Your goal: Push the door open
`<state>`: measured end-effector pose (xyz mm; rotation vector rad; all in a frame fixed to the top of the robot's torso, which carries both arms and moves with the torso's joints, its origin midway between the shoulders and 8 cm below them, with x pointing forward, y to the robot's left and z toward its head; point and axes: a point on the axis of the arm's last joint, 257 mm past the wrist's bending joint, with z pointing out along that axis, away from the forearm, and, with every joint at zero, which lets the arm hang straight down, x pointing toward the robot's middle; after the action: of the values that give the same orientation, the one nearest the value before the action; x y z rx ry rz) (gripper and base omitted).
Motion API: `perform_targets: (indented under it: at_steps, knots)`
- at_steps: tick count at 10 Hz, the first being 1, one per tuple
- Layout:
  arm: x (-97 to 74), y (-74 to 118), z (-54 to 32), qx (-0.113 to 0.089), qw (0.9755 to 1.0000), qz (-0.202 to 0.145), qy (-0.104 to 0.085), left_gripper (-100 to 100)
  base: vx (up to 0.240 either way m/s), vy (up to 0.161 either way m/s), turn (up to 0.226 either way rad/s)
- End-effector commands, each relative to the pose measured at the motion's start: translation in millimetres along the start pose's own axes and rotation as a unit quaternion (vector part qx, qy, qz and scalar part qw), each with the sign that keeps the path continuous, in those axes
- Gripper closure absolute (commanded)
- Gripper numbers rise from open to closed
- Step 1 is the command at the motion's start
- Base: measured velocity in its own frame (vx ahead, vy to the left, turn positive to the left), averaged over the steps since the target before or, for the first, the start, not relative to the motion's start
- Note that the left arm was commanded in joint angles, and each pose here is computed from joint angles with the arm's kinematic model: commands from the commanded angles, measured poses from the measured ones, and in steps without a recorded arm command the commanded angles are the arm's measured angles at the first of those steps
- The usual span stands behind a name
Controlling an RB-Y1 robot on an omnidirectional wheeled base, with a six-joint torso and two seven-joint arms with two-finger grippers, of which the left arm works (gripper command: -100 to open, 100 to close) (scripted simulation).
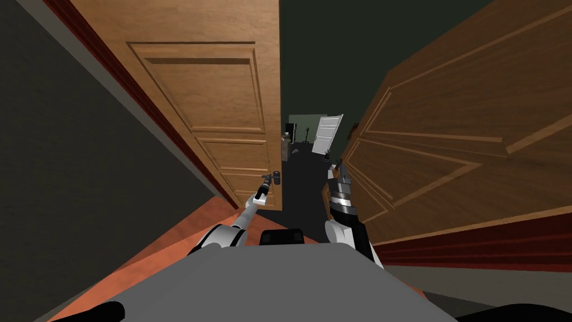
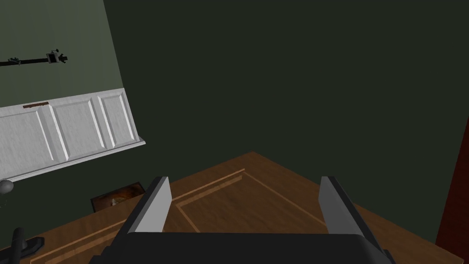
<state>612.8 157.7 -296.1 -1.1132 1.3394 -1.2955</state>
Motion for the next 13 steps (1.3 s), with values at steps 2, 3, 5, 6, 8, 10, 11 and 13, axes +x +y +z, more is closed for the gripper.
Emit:
perform_targets:
  at_steps: [2,3,5,6,8,10,11,13]
  knots:
    - [-28.7,-1.9,1.9,0.002,0.9997,0.003,-0.024,100,0.112,-0.111,0.086]
    - [-39.1,-1.9,1.1,0.002,0.9994,0.003,-0.033,100,0.155,-0.152,0.076]
    - [-44.2,-1.9,0.7,0.002,0.9993,0.003,-0.038,100,0.114,-0.107,0.068]
    - [-53.9,-2.0,-0.3,0.002,0.9989,0.002,-0.048,100,0.104,-0.086,0.027]
    - [-67.7,-1.9,-2.0,0.002,0.9981,0.0,-0.061,100,0.13,-0.121,0.071]
    - [-80.2,-1.8,-3.8,0.002,0.9972,-0.003,-0.074,100,0.122,-0.147,0.094]
    - [-88.0,-1.7,-5.1,0.002,0.9966,-0.004,-0.082,100,0.155,-0.167,0.086]
    - [-98.0,-1.3,-7.1,0.002,0.9956,-0.007,-0.093,100,0.164,-0.146,0.087]
